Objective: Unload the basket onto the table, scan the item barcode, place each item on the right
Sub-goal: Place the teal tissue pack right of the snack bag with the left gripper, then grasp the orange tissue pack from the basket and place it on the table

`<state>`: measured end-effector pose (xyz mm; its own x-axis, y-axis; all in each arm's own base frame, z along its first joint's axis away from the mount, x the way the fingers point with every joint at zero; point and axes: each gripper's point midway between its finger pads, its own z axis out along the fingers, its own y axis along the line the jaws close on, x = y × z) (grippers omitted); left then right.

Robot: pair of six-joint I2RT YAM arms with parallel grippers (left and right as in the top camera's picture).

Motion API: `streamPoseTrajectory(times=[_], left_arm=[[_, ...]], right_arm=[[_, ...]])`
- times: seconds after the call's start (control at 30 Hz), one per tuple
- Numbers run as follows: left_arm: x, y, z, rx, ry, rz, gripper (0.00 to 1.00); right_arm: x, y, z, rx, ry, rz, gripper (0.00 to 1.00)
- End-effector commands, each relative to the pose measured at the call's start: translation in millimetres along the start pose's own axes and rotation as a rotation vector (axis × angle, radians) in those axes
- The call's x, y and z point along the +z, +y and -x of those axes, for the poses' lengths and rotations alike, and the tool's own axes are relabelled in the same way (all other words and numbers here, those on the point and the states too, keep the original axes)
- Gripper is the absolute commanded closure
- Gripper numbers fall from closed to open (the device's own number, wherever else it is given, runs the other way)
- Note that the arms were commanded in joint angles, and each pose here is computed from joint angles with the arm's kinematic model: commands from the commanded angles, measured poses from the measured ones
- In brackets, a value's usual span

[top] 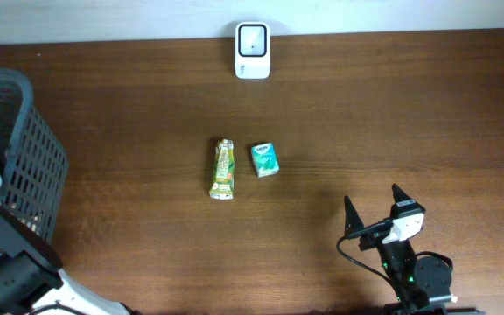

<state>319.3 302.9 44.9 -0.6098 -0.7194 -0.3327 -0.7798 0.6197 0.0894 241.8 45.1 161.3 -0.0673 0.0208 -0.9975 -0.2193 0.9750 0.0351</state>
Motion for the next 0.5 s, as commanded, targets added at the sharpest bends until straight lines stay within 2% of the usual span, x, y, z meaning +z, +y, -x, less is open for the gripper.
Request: streamPoseTrajectory(times=[0.0, 0.03, 0.07, 0.1, 0.13, 0.17, 0.27, 0.37, 0.4, 0.47], left_arm=[[4, 6, -4, 0.018, -0.004, 0.025, 0.38], [4, 9, -3, 0.018, -0.008, 0.04, 0.43], [4, 9, -3, 0.017, -0.008, 0.039, 0.59], [4, 9, -3, 0.017, -0.008, 0.039, 0.81], [4, 8, -3, 0.017, -0.009, 0.039, 0.95], [4, 8, -3, 0.013, -0.01, 0.039, 1.0], [-11, 6, 11, 0.007, -0.043, 0.016, 1.0], [-107, 11, 64, -0.03, -0.253, -0.017, 1.0], [-159, 17, 79, -0.05, -0.375, -0.035, 1.0], [-194, 22, 78, -0.06, -0.44, -0.046, 1.0]], right_arm=[[0, 1, -2, 0.01, 0.004, 0.003, 0.01], [0, 1, -2, 0.01, 0.004, 0.003, 0.01], [0, 1, -2, 0.01, 0.004, 0.003, 0.01], [0, 1, -2, 0.01, 0.004, 0.003, 0.01], [0, 1, -2, 0.01, 0.004, 0.003, 0.01], [0, 1, -2, 0.01, 0.004, 0.003, 0.01], [0, 1, -2, 0.01, 0.004, 0.003, 0.01], [0, 1, -2, 0.01, 0.004, 0.003, 0.01], [0, 1, -2, 0.01, 0.004, 0.003, 0.01], [0, 1, -2, 0.01, 0.004, 0.003, 0.01]])
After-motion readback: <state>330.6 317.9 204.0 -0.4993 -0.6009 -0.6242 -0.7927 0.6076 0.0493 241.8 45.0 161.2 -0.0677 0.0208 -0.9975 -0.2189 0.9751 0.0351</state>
